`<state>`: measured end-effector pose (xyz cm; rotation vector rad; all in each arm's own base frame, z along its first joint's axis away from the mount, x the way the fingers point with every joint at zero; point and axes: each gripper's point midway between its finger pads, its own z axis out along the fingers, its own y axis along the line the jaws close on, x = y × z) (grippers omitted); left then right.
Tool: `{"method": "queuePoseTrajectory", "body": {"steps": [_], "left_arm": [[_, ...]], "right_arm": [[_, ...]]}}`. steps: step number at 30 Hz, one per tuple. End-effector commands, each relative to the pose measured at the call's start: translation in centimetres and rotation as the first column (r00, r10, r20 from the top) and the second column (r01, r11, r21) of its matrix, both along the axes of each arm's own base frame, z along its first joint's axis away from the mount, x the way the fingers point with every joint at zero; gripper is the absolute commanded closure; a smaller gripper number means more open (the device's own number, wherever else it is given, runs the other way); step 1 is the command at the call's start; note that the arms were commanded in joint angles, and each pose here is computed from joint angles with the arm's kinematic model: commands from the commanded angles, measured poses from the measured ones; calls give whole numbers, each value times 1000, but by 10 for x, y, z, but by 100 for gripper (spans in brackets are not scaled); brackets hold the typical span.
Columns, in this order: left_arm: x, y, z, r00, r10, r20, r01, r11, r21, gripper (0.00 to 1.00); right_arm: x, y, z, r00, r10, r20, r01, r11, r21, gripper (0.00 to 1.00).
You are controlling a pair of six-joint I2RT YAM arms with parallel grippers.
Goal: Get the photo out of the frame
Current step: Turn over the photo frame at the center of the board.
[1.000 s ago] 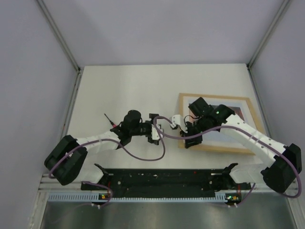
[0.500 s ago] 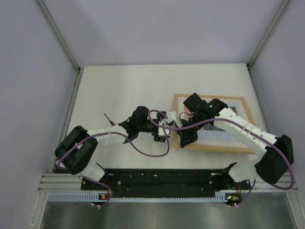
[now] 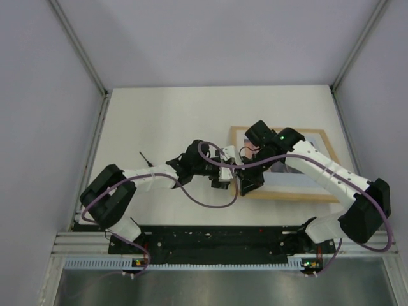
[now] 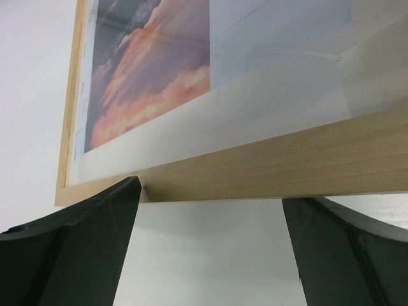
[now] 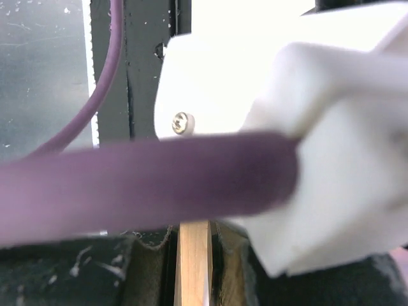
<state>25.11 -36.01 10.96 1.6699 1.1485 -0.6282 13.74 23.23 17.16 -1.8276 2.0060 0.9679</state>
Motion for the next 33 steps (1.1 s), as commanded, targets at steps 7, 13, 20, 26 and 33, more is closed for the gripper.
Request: {"method": "queuePoseTrajectory", "body": {"steps": [7, 13, 20, 26, 33], "left_arm": [[33, -3, 51, 975, 132, 181, -117, 989, -92, 2], [22, -11, 67, 985, 89, 146, -65, 985, -157, 2], [25, -24, 89, 991, 87, 97, -66, 975, -210, 3], [29, -27, 90, 992, 84, 97, -63, 977, -202, 23], [8, -39, 99, 996, -86, -2, 85, 992, -95, 85]], "right_arm": [[10, 10, 57, 999, 17, -39, -10, 982, 190, 100], [16, 9, 73, 996, 19, -83, -1, 976, 217, 100], [23, 12, 77, 992, 35, -118, -9, 976, 216, 100], [31, 8, 90, 994, 18, -110, 9, 970, 243, 100], [33, 8, 93, 995, 13, -104, 12, 971, 238, 100]]}}
